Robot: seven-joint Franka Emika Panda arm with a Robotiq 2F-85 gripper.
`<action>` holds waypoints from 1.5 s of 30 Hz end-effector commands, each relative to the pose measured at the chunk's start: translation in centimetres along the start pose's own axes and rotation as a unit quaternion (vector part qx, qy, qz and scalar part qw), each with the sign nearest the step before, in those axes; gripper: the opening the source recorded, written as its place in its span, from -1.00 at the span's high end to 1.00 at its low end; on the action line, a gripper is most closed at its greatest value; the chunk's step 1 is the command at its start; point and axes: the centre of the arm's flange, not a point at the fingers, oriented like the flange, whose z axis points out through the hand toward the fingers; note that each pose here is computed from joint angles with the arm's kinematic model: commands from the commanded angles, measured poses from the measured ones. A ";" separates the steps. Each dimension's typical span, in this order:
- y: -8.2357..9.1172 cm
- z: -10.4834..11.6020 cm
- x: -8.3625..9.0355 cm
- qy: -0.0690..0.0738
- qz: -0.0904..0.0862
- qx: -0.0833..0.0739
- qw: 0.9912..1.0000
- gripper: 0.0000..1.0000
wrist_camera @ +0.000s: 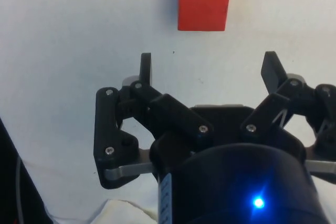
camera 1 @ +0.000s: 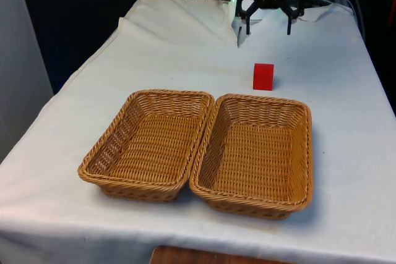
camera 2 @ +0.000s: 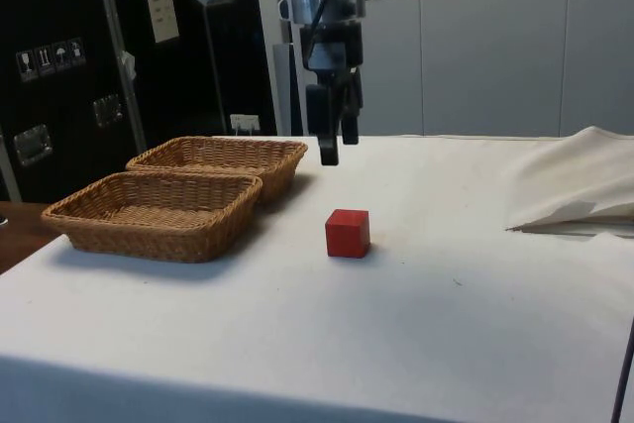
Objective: Pick up the red cube and place it into the right basket.
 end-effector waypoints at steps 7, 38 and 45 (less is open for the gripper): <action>0.7 1.1 -0.1 -0.005 0.000 -0.004 1.000 -1.00; -0.2 6.6 0.8 0.015 -0.002 -0.016 1.000 -1.00; -0.5 7.9 0.8 0.019 -0.002 -0.015 1.000 -1.00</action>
